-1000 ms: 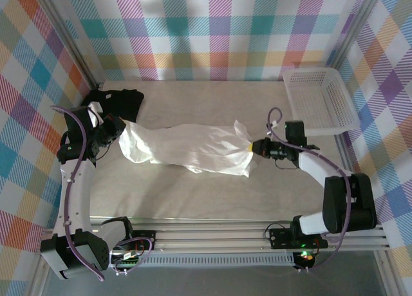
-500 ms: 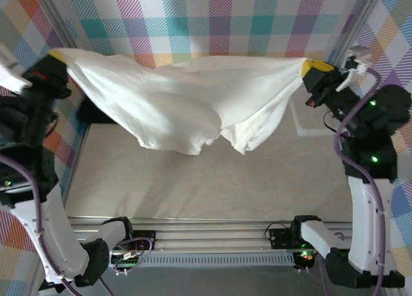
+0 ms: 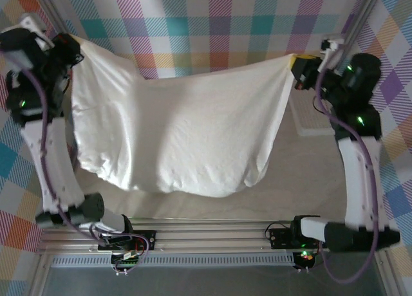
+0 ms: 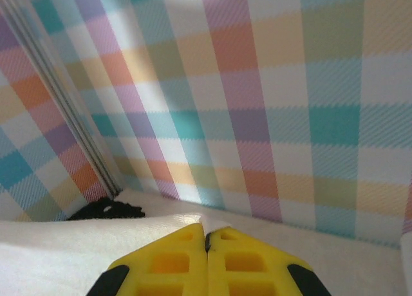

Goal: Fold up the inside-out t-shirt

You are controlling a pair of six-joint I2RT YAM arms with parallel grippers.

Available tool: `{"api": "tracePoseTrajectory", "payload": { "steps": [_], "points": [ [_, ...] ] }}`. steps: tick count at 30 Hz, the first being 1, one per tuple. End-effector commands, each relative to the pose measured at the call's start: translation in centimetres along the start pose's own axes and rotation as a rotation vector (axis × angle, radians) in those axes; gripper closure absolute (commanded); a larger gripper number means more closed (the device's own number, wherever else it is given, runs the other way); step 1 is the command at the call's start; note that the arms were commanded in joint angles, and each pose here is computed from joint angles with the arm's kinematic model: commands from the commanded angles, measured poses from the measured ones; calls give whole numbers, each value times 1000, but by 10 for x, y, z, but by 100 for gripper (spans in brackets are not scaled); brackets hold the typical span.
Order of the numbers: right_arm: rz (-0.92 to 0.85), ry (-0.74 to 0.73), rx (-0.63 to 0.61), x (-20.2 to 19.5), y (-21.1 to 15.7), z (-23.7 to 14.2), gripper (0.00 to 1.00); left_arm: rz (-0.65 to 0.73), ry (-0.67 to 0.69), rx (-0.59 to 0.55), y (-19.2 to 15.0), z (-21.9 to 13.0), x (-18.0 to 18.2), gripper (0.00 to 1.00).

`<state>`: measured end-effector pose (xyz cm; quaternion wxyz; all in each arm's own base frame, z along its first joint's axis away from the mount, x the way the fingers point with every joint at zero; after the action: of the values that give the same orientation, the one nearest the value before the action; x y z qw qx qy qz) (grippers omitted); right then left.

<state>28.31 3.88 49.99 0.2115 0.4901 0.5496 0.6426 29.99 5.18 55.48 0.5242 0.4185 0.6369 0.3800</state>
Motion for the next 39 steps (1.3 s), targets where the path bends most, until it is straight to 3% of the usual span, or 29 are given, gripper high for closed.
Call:
{"api": "tracePoseTrajectory", "payload": {
  "steps": [1,4,8,23,27,32,39],
  "points": [
    [26,55,-15,-12,11,31,100,53,-9,-13,6,25,-9,100],
    [20,74,-18,-13,24,43,100,50,-40,-33,18,30,-17,100],
    [-35,66,-53,-1,36,29,100,58,-63,-121,35,1,-26,100],
    [-202,42,-278,88,32,-134,100,150,-105,-522,51,-235,-55,100],
    [-230,62,-325,106,37,-161,100,174,-94,-608,56,-266,-58,100],
    [-244,64,-338,110,49,-159,100,183,-87,-588,66,-240,-59,100],
    [-226,42,-261,77,60,-96,100,153,-102,-434,74,-118,-50,100]
  ]
}}
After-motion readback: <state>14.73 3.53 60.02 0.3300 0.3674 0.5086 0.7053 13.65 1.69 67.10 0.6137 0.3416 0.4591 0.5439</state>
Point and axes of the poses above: each hand's point on the last joint's axis, 136 mm out from that joint toward the fingers, its own z axis out along the fingers, its own x axis along the line the jaws close on, y = z × x, the point moved 10 cm from there along -z, back along the fingers, and after that the axes turned 9 degrees about z, right-handed, at the moved point
